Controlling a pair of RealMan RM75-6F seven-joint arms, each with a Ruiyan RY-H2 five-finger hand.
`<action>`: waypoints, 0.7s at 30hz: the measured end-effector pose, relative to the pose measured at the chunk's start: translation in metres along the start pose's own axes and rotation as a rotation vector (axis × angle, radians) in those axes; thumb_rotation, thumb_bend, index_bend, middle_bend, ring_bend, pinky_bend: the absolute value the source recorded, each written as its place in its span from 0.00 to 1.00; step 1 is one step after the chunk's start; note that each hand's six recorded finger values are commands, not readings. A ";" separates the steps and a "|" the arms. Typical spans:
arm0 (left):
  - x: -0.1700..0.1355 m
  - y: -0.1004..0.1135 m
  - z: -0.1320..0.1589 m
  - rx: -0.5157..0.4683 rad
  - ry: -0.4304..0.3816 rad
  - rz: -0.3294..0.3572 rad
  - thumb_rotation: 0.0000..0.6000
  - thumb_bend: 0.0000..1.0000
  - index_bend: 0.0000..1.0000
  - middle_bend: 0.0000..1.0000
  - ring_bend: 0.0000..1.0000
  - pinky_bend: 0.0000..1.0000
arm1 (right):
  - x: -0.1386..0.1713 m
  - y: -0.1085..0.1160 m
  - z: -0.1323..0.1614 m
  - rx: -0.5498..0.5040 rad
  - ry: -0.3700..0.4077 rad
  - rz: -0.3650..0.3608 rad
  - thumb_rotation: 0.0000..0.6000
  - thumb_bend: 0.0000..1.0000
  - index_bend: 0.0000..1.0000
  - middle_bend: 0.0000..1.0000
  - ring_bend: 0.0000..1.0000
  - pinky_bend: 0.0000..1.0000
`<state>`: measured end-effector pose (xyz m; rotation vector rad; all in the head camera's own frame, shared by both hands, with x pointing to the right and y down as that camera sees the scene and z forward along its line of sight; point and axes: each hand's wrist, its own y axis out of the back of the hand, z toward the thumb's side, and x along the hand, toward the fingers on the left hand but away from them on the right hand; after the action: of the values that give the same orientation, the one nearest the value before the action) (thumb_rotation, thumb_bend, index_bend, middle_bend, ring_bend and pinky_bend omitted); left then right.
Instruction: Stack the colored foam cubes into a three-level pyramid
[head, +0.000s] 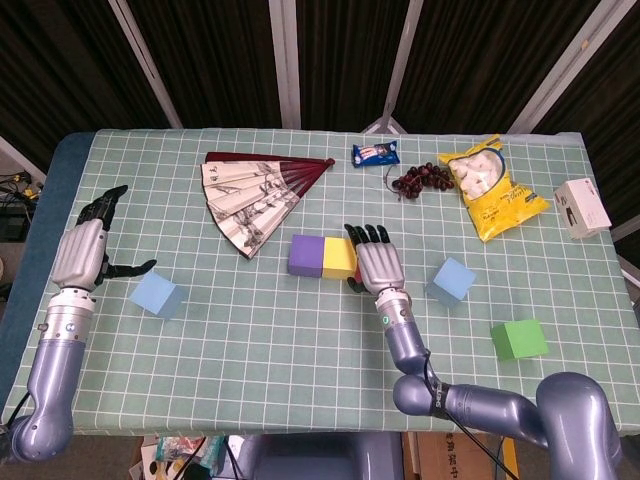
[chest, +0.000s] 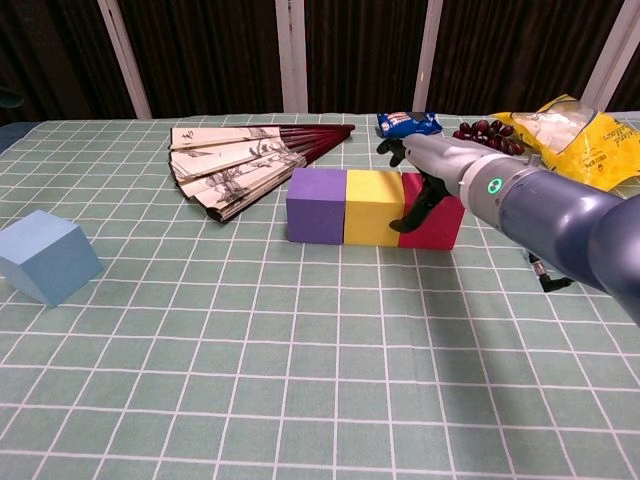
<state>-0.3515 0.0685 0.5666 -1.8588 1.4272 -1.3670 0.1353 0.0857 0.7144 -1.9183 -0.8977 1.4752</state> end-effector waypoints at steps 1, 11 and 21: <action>0.000 0.000 0.000 0.000 0.000 0.001 1.00 0.07 0.00 0.04 0.06 0.04 | 0.001 0.000 0.000 0.001 0.001 0.000 1.00 0.31 0.00 0.13 0.06 0.00; -0.002 0.003 0.003 0.001 -0.012 0.015 1.00 0.07 0.00 0.04 0.06 0.04 | 0.018 0.018 -0.017 0.018 -0.001 -0.030 1.00 0.31 0.00 0.05 0.01 0.00; -0.005 0.004 0.007 0.021 -0.027 0.021 1.00 0.07 0.00 0.04 0.06 0.04 | 0.053 0.045 -0.046 0.003 -0.021 -0.052 1.00 0.31 0.00 0.04 0.01 0.00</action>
<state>-0.3475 0.0695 0.5583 -1.8370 1.4100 -1.3373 0.1969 0.0978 0.6593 -1.8667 -0.9476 1.4685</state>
